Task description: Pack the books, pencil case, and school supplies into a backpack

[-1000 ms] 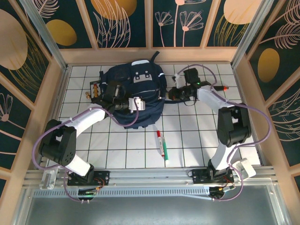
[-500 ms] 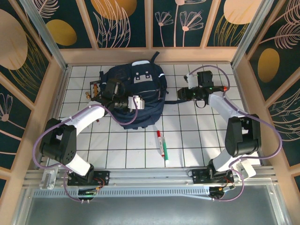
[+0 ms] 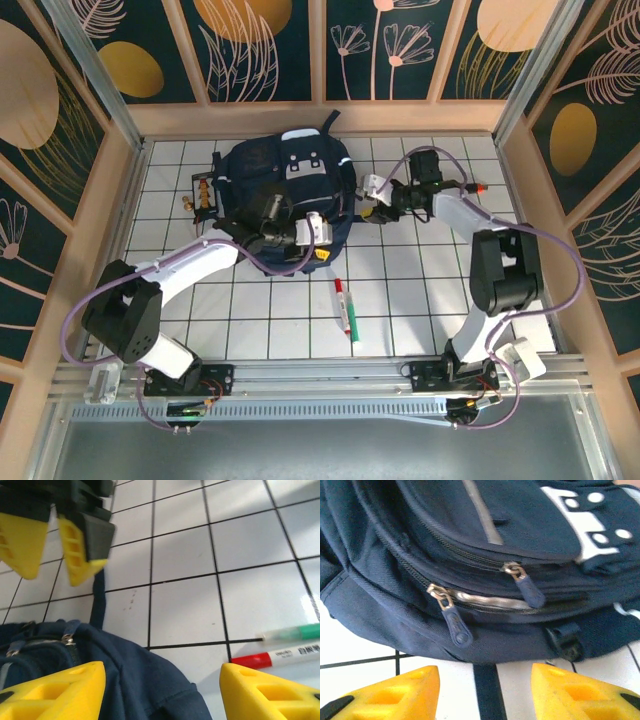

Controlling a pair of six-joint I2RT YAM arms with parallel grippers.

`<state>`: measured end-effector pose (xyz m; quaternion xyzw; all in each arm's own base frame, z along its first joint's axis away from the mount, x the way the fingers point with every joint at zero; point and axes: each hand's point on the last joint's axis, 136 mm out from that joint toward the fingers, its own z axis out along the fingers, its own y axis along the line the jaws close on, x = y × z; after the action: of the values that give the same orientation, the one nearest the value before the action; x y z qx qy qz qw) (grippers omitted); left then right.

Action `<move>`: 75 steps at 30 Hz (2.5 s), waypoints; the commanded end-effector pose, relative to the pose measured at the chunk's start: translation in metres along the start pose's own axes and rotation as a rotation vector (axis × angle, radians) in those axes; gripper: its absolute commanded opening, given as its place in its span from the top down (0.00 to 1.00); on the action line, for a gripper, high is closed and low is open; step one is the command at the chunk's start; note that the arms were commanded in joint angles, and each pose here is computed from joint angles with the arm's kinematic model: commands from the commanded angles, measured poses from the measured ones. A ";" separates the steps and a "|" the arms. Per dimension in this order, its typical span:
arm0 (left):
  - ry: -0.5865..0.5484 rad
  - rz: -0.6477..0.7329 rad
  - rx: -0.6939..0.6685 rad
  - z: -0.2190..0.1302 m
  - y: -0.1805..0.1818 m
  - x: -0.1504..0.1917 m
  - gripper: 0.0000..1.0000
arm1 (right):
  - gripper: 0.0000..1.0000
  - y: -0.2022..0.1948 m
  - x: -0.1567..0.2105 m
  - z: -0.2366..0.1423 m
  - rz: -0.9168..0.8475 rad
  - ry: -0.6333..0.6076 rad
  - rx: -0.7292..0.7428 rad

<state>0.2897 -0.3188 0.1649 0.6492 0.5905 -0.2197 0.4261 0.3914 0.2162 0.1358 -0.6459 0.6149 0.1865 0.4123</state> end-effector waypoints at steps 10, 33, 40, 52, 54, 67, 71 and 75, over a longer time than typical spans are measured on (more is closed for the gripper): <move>0.147 -0.102 -0.124 0.008 0.031 0.031 0.54 | 0.68 0.014 0.003 0.051 0.011 0.041 -0.142; 0.290 -0.142 -0.130 0.022 0.031 0.071 0.80 | 0.89 0.030 0.020 0.052 0.037 0.136 -0.164; 0.281 -0.122 -0.133 0.020 0.033 0.067 0.86 | 0.71 0.040 0.009 0.058 0.039 0.068 -0.210; 0.230 -0.114 -0.096 0.022 0.020 0.064 0.60 | 1.00 0.035 0.017 0.060 0.011 0.004 -0.127; 0.238 -0.118 -0.106 0.022 0.022 0.066 0.60 | 1.00 0.032 0.012 0.053 -0.005 -0.016 -0.104; 0.271 -0.122 -0.252 0.025 0.059 0.067 0.55 | 1.00 0.010 -0.050 -0.011 -0.004 -0.173 0.036; 0.270 -0.117 -0.241 0.032 0.059 0.072 0.56 | 1.00 0.012 -0.053 -0.019 0.024 -0.163 0.048; 0.220 -0.097 -0.173 0.033 0.046 0.062 0.55 | 0.64 0.012 -0.019 -0.006 0.138 -0.104 0.050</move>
<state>0.3483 -0.3000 0.1018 0.5973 0.6968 -0.1080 0.3822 0.3759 0.2350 0.1804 -0.6106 0.5943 0.2137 0.4778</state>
